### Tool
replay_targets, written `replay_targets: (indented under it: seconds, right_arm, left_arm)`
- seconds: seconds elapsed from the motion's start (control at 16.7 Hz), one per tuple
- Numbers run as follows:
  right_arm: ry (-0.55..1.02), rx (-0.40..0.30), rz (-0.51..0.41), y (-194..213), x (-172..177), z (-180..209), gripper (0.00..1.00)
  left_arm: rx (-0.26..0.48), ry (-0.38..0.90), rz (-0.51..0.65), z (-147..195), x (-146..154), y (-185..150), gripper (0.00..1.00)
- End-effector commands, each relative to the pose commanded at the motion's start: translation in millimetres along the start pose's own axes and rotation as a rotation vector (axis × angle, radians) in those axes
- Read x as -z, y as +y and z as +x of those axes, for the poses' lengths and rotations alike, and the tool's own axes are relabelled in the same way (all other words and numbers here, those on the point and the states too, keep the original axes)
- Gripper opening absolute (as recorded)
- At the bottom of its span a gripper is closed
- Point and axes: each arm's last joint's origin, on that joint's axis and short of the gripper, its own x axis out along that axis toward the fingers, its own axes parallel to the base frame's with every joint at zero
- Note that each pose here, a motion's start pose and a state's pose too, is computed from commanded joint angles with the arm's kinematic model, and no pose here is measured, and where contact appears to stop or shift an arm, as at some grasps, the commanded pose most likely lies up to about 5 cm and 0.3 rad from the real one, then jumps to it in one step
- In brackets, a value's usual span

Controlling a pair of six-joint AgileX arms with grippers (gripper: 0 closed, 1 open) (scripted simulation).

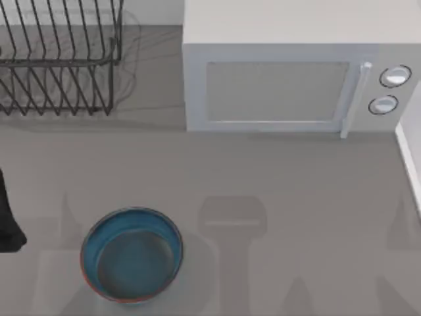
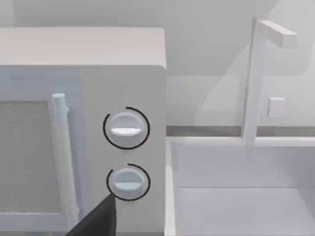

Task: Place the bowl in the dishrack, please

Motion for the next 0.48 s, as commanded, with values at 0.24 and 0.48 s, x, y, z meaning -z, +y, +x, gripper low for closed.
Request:
replay_targets:
  seconds: [0.24, 0.48]
  right_arm:
    - [0.0, 0.0, 0.0, 0, 0, 0, 1.0]
    - [0.0, 0.0, 0.0, 0, 0, 0, 1.0]
  left_arm:
    - [0.023, 0.028, -0.02, 0, -6, -2, 1.0]
    - [0.121, 0.196, -0.11, 4, -38, -14, 1.0]
